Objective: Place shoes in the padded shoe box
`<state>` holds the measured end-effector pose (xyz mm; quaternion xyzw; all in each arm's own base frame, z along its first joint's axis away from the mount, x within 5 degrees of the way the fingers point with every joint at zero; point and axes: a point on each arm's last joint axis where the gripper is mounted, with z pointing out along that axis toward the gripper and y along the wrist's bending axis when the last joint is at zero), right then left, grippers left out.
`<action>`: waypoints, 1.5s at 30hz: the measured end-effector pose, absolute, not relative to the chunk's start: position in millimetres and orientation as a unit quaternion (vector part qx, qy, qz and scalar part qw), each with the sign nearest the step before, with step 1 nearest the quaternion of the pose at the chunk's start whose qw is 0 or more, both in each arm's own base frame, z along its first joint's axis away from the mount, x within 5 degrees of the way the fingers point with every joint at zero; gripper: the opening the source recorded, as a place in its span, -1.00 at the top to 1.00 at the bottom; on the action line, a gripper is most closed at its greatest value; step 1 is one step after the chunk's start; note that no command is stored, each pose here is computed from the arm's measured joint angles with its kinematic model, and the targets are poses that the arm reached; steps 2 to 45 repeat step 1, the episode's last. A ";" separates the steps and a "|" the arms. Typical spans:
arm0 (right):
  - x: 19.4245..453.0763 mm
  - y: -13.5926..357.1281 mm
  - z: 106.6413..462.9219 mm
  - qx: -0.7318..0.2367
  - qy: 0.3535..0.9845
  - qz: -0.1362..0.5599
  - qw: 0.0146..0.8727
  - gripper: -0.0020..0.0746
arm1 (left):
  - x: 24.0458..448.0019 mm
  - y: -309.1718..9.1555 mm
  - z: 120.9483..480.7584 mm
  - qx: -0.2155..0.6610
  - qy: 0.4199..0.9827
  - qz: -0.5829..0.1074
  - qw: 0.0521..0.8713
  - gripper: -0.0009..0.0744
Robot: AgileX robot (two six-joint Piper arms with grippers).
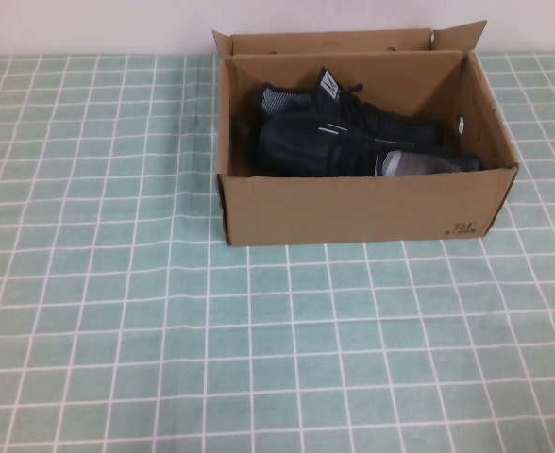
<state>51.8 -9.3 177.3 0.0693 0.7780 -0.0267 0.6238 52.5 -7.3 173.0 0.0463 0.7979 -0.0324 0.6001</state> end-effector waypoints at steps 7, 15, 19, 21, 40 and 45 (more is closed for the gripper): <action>51.8 -9.3 177.3 0.069 0.778 -0.027 0.624 0.97 | 52.5 -7.3 173.0 0.046 0.798 -0.032 0.600 0.99; 51.8 -9.3 177.3 0.069 0.778 -0.027 0.624 0.97 | 52.5 -7.3 173.0 0.046 0.798 -0.032 0.600 0.99; 51.8 -9.3 177.3 0.069 0.778 -0.027 0.624 0.97 | 52.5 -7.3 173.0 0.046 0.798 -0.032 0.600 0.99; 51.8 -9.3 177.3 0.069 0.778 -0.027 0.624 0.97 | 52.5 -7.3 173.0 0.046 0.798 -0.032 0.600 0.99; 51.8 -9.3 177.3 0.069 0.778 -0.027 0.624 0.97 | 52.5 -7.3 173.0 0.046 0.798 -0.032 0.600 0.99; 51.8 -9.3 177.3 0.069 0.778 -0.027 0.624 0.97 | 52.5 -7.3 173.0 0.046 0.798 -0.032 0.600 0.99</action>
